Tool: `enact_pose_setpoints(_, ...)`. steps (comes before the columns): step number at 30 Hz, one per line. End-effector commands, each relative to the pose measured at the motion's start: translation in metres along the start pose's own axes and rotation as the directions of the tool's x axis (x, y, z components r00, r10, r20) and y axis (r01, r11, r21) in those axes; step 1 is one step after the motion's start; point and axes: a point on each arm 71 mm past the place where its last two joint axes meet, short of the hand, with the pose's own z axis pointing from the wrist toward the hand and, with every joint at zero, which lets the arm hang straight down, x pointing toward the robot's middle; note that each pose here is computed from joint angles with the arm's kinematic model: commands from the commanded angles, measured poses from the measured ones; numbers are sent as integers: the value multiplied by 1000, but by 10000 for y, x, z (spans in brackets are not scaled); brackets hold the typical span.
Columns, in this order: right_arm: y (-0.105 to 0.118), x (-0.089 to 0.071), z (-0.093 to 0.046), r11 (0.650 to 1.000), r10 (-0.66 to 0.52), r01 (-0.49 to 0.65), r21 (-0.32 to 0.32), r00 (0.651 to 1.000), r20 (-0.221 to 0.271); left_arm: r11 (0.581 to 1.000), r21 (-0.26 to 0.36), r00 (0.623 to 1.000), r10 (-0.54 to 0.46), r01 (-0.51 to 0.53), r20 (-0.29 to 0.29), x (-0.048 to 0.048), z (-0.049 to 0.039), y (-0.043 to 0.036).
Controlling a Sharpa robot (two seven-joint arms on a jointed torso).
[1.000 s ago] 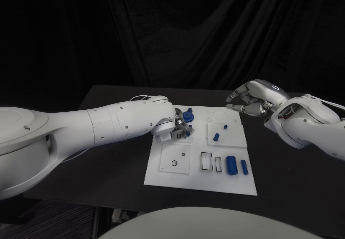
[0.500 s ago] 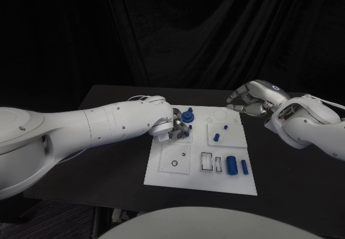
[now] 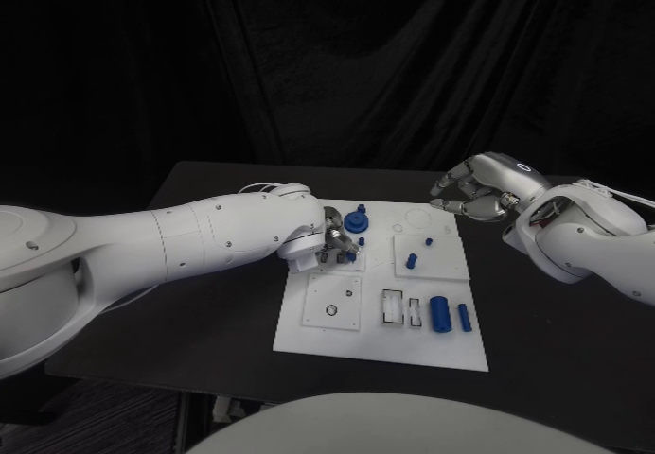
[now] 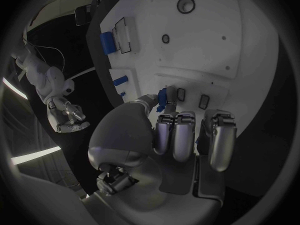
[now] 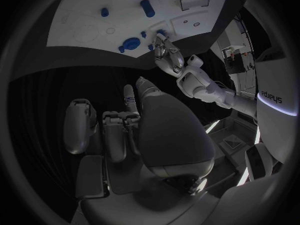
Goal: Assemble the parts on the task board
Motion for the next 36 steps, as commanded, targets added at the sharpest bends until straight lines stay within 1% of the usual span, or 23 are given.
enact_pose_setpoints(1, -15, 12, -8, 1000, 0, 0, 21, 1000, -9, 1000, 17, 1000, -10, 10, 6, 13, -12, 0)
enact_pose_setpoints(12, -33, 14, -14, 1000, -1, 1, 27, 1000, -11, 1000, 2, 1000, -22, 22, 11, -6, -57, 113)
enact_pose_setpoints(18, -40, 21, -18, 1000, -1, 1, 30, 1000, -15, 1000, -8, 1000, -24, 24, 11, -23, -64, 164)
enact_pose_setpoints(36, -41, 32, -18, 1000, 0, 1, 31, 1000, -17, 999, -22, 1000, -26, 26, 11, -54, -61, 223)
